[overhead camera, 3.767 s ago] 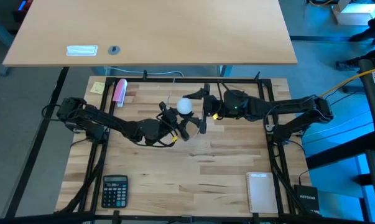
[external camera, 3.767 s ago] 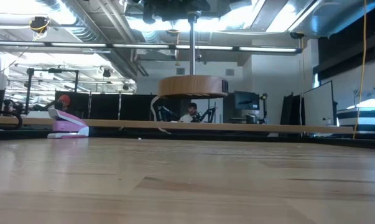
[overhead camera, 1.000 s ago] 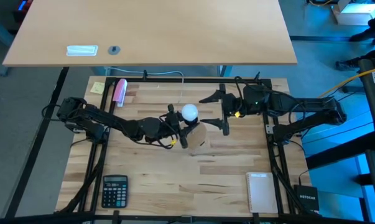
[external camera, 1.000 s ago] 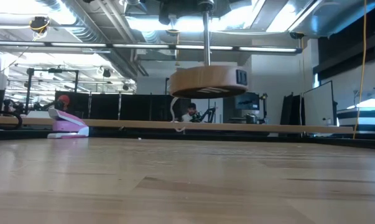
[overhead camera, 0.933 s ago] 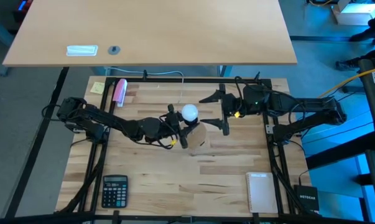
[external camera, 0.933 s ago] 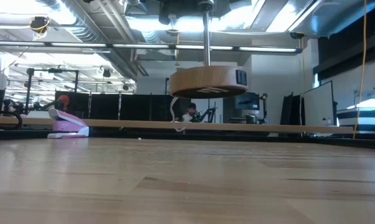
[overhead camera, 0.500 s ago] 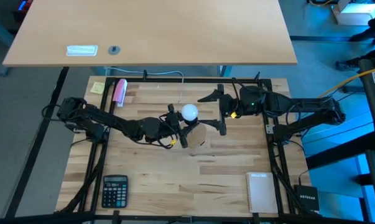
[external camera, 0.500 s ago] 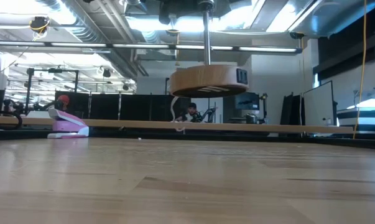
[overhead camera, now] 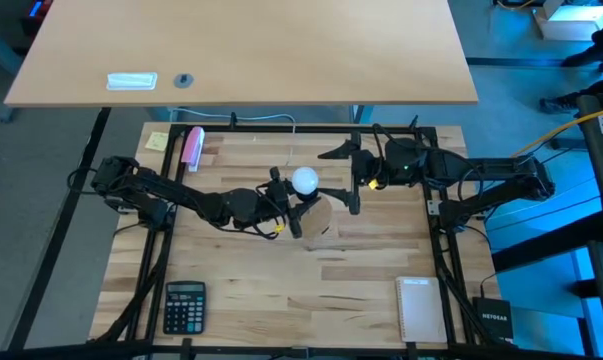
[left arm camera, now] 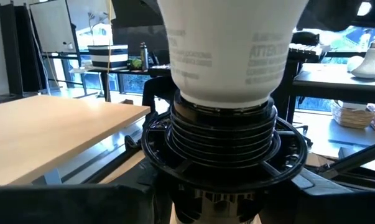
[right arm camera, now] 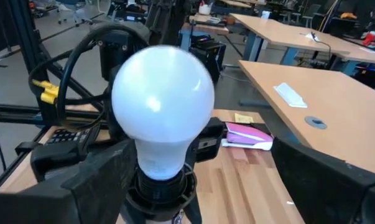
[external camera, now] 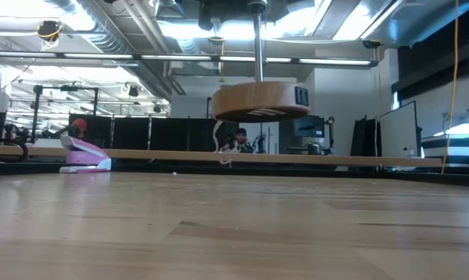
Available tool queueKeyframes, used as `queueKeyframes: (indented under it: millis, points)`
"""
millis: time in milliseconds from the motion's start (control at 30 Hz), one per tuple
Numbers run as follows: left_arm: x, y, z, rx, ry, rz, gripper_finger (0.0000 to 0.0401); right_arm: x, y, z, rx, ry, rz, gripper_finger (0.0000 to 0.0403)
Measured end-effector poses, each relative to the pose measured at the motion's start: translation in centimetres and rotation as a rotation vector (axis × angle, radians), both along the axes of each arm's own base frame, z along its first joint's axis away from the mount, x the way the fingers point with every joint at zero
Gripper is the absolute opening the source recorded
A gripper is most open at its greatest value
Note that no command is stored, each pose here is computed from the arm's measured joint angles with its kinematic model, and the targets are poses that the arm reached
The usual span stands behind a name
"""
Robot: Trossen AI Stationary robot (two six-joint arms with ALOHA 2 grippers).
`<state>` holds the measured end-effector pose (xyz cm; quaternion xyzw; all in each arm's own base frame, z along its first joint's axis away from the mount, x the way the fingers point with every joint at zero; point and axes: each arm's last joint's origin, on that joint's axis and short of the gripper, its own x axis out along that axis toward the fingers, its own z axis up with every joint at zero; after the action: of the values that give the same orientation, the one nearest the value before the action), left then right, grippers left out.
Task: Screw lightbulb
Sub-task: Remove the white lightbulb from the brown lamp
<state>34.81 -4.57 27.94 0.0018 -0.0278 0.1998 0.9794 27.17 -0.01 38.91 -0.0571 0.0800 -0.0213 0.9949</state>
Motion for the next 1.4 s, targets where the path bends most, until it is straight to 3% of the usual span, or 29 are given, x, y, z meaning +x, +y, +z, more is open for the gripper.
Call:
queueKeyframes:
  millis: [533, 867, 1133, 1267, 1400]
  points:
    - [-0.2, 0.1, -0.2, -0.042, 0.008, 0.126, 0.0153, 0.7, 0.3, -0.4, 0.046, 0.005, 0.079, 0.0376]
    - [-0.2, 0.2, -0.1, -0.047, -0.003, 0.129, 0.0153, 4.1, 0.1, -1.9, 0.055, -0.06, 0.017, 0.0376]
    - [-0.2, 0.2, -0.1, -0.047, -0.004, 0.129, 0.0153, 4.7, -0.1, -1.4, 0.033, -0.155, -0.047, 0.0375]
    - [-0.2, 0.2, -0.1, -0.048, -0.005, 0.129, 0.0153, 4.7, -0.1, -1.4, 0.024, -0.151, -0.038, 0.0346]
    - [-0.2, 0.1, -0.2, -0.042, 0.003, 0.127, 0.0153, 4.7, 0.0, -1.6, 0.021, -0.135, -0.032, 0.0271]
